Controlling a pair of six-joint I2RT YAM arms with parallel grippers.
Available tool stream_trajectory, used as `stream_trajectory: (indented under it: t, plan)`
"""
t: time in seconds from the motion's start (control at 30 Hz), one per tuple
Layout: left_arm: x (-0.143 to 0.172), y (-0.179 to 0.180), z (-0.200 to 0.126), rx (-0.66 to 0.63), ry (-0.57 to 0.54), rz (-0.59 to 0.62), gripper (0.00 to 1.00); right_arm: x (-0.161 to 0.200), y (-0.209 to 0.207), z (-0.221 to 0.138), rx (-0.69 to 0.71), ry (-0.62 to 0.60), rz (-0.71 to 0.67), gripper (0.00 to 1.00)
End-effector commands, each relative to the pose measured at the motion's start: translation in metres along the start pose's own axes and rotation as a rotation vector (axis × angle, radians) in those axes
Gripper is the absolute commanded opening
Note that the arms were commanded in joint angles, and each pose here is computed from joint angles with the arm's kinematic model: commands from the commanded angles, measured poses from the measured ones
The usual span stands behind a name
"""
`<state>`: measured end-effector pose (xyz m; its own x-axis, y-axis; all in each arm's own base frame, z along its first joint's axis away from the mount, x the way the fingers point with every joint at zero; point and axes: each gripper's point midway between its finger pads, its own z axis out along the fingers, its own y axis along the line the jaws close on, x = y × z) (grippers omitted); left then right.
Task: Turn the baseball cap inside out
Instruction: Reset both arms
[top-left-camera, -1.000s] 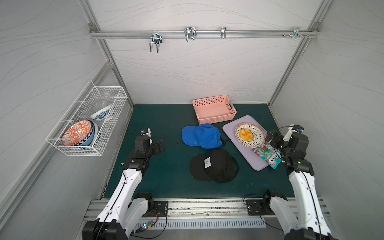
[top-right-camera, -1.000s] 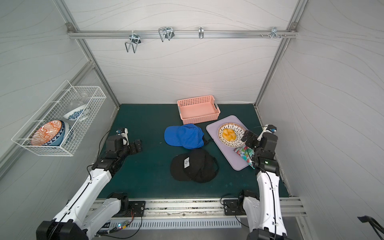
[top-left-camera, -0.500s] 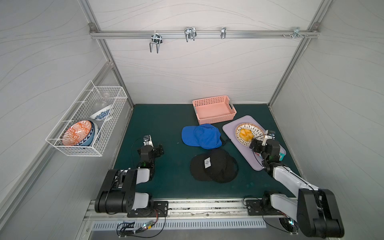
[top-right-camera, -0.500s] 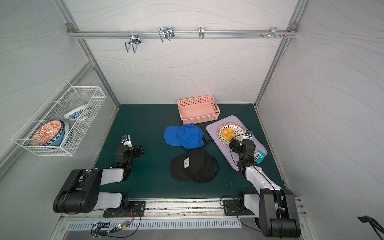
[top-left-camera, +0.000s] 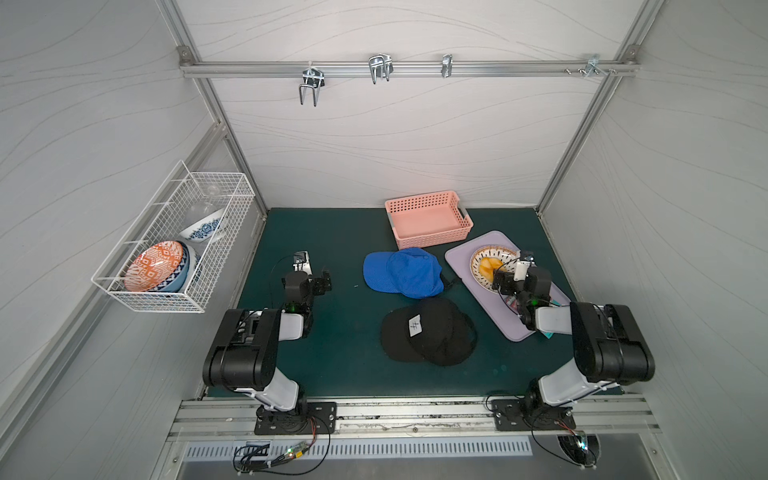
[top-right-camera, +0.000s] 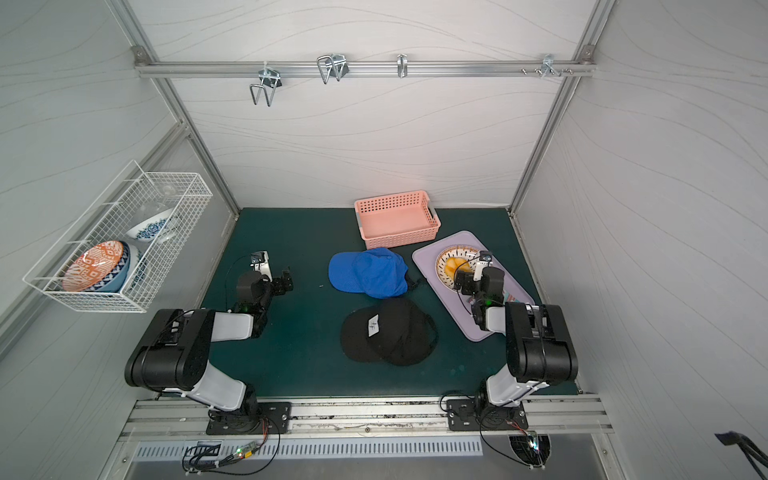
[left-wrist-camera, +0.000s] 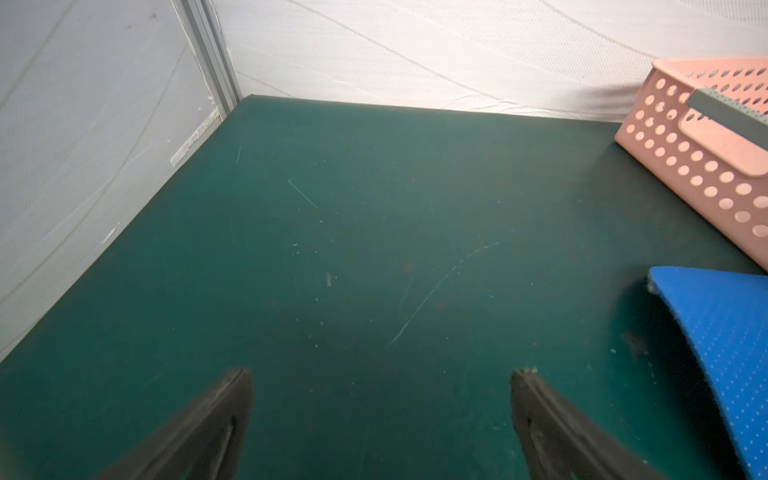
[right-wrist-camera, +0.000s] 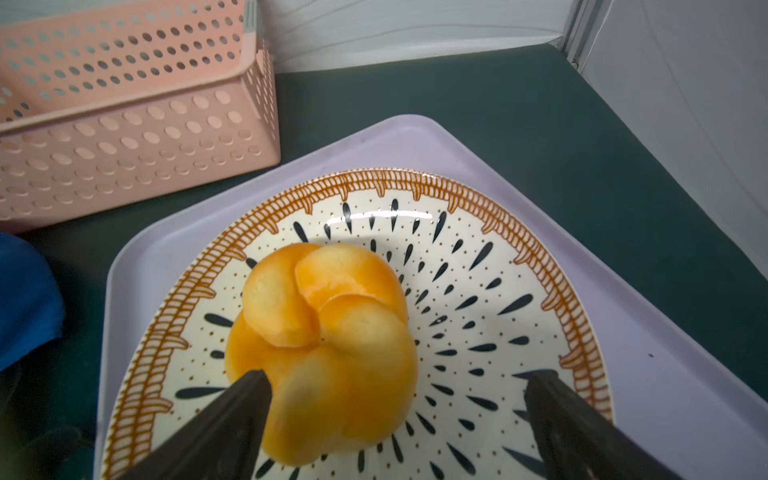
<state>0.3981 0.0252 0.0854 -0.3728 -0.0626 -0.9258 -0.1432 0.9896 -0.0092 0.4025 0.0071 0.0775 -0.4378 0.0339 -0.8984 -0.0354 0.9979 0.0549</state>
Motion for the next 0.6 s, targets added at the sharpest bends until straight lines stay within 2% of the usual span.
stream_trajectory:
  t: [0.0, 0.57]
  plan:
    - [-0.0065, -0.0011, -0.0003, 0.009, -0.022, -0.006, 1.00, -0.0049, 0.0071, -0.0011, -0.035, -0.015, -0.007, 0.99]
    - [-0.0055, -0.0014, -0.0005, 0.011, -0.015, -0.006, 1.00, -0.0038, 0.0061, -0.0011, -0.033, -0.009, -0.007, 0.99]
